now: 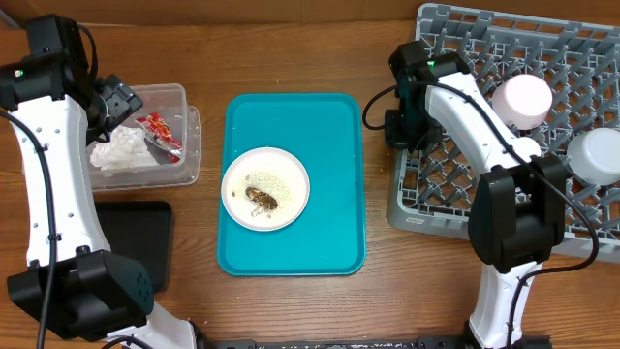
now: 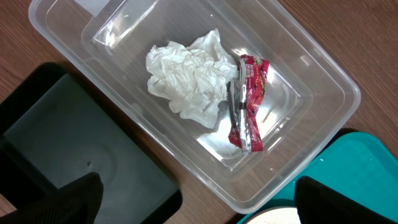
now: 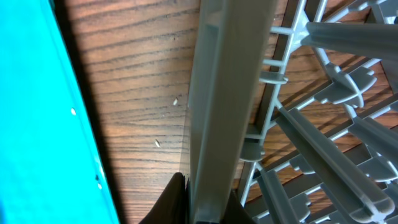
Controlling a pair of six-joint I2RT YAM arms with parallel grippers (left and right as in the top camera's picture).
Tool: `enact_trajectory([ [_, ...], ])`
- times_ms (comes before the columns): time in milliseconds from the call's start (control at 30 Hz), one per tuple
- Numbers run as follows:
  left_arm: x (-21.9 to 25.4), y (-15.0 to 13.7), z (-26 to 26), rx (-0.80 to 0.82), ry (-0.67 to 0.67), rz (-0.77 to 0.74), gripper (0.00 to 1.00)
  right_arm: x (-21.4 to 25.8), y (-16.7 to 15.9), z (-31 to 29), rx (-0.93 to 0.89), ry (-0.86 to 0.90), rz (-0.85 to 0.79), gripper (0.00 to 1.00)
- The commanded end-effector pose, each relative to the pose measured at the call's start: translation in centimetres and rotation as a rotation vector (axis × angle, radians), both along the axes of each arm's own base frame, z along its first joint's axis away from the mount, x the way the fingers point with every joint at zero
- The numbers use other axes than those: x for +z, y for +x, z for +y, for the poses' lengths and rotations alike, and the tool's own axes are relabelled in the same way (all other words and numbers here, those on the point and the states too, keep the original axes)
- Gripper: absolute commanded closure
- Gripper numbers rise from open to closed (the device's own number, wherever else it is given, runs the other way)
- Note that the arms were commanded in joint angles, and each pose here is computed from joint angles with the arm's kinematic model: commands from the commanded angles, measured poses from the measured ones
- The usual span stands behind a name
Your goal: Sort waste into correct bins and load items into the dishwasher
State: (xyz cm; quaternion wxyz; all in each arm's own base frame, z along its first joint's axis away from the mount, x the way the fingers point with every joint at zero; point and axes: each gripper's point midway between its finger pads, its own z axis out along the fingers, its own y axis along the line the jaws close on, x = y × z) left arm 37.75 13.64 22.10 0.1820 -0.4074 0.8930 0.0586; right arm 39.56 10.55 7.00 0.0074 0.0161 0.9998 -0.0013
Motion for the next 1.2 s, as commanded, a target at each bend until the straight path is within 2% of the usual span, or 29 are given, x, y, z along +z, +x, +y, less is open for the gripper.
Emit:
enact_trajectory([
  [0,1.4,-0.2,-0.1,0.009,0.019,-0.035,0.00,-0.2,0.6,-0.2,0.154,-0.015,-0.021,0.92],
  [300,1.4,-0.1,-0.3,0.004,0.019,-0.036,0.00,-0.2,-1.2,-0.7,0.284,-0.028,0.053,0.91],
  [767,1.4,-0.1,-0.3,0.004,0.019,-0.035,0.00,0.7,-1.9,-1.0,0.277,-0.040,0.085,0.72],
  [900,1.4,-0.1,-0.3,0.004,0.019,-0.035,0.00,2.3,-1.8,-1.0,0.243,-0.041,0.081,0.56],
  [1167,1.4,-0.1,-0.3,0.004,0.019,-0.036,0.00,6.9,-1.4,-0.9,0.153,-0.030,0.009,0.31],
])
